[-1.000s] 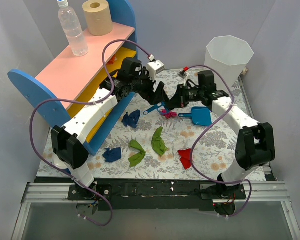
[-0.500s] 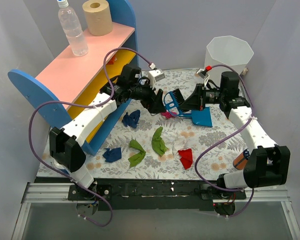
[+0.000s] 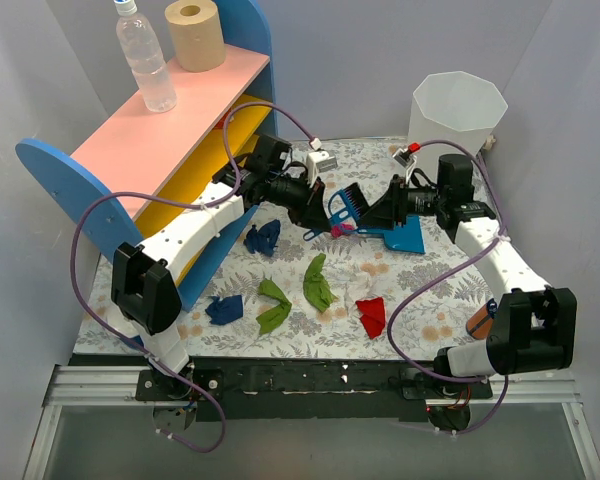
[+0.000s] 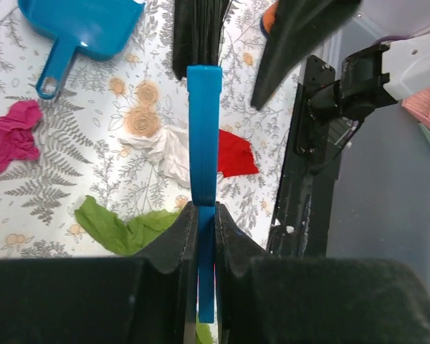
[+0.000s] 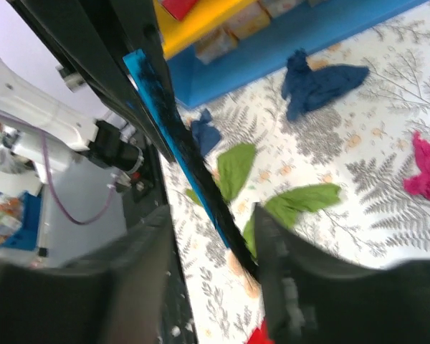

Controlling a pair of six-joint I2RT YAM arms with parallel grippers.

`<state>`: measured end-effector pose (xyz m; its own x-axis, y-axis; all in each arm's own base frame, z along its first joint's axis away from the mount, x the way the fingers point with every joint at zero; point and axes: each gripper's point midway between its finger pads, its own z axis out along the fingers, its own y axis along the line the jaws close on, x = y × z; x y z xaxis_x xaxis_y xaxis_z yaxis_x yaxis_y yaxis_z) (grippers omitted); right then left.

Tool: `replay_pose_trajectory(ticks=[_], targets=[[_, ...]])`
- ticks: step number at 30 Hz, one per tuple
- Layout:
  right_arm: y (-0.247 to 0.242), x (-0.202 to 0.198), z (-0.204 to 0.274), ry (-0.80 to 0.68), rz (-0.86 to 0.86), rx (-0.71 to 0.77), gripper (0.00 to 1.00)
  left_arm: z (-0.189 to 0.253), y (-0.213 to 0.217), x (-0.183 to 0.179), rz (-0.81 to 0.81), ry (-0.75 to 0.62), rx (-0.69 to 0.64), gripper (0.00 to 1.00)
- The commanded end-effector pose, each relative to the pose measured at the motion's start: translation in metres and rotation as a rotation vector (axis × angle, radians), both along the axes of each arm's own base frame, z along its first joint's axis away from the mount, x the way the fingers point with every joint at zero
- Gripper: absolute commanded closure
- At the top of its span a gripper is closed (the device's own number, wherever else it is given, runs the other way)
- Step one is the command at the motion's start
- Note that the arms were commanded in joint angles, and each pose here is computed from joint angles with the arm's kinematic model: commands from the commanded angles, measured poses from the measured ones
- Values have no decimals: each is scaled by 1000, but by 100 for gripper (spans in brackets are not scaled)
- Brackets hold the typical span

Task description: Sweep away the paper scraps from the table

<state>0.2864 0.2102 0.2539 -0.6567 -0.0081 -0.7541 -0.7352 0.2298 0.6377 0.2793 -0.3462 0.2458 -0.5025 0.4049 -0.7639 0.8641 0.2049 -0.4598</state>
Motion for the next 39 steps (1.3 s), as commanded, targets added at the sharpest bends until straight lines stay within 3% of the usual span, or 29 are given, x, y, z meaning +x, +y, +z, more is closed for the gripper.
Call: replay_pose_trajectory(ticks=[1, 5, 11, 19, 25, 33, 37, 39], targets=[[-7, 14, 0, -136, -33, -113, 36, 14, 13, 13, 12, -170, 30, 100], [-16, 38, 39, -482, -21, -238, 32, -3, 36, 11, -49, -282, 166, 100], [3, 11, 26, -692, 208, -376, 33, -18, 70, 7, -105, -453, 303, 100], [34, -18, 6, -685, 303, -359, 34, -7, 70, 5, -107, -486, 283, 100], [48, -15, 11, -632, 296, -299, 35, 6, 58, -7, -88, -436, 184, 100], [62, -10, 5, -575, 284, -279, 37, 14, 49, -3, -74, -410, 151, 100], [67, -5, 9, -570, 266, -260, 40, 18, 46, -3, -62, -401, 134, 100], [70, -5, 11, -531, 252, -239, 46, 19, 43, -3, -55, -392, 117, 100]])
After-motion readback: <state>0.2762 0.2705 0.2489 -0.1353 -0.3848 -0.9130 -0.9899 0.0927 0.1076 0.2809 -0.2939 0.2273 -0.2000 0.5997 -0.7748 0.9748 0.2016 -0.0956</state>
